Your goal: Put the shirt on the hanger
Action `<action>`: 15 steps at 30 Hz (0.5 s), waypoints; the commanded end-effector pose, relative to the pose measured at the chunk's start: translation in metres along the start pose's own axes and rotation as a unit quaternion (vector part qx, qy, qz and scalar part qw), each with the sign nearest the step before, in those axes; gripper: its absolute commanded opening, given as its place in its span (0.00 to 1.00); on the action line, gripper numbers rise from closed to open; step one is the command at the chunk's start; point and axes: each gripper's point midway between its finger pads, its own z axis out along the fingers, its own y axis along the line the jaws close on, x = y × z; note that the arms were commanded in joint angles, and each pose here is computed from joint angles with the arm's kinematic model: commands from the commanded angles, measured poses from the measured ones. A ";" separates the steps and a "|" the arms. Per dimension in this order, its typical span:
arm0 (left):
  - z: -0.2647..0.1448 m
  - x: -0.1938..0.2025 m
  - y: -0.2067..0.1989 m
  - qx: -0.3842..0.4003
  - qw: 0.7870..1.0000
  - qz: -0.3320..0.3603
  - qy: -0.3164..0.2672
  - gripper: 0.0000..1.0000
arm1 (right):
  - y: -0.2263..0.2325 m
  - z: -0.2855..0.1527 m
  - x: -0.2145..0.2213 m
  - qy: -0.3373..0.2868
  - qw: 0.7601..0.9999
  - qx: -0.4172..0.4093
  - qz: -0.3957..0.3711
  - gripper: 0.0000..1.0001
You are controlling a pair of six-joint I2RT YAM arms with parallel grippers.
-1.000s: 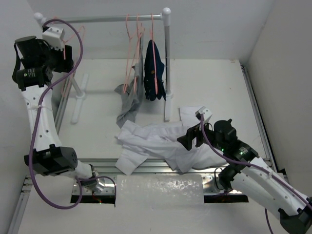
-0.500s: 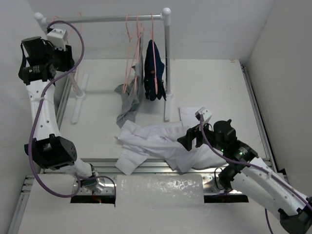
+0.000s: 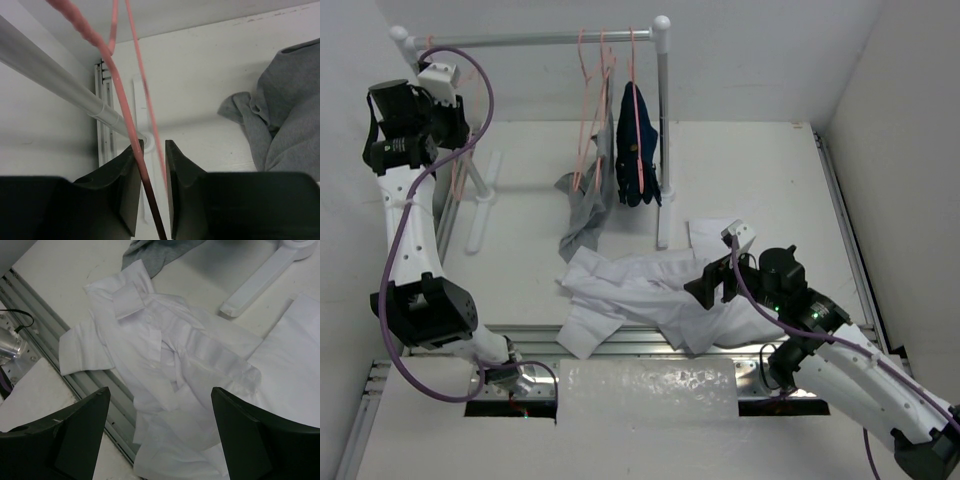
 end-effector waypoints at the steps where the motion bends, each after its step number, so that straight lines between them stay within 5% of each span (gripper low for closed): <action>1: -0.008 -0.024 0.002 -0.006 0.999 0.006 -0.043 0.22 | -0.002 0.001 -0.014 -0.027 1.000 0.006 -0.012 0.83; 6: -0.023 -0.043 0.001 -0.016 0.997 0.007 -0.074 0.00 | -0.003 0.003 -0.011 -0.023 1.000 0.007 -0.009 0.83; 15: -0.043 -0.086 0.002 -0.024 0.987 0.005 -0.158 0.00 | -0.003 0.002 -0.013 -0.025 1.000 0.009 -0.012 0.83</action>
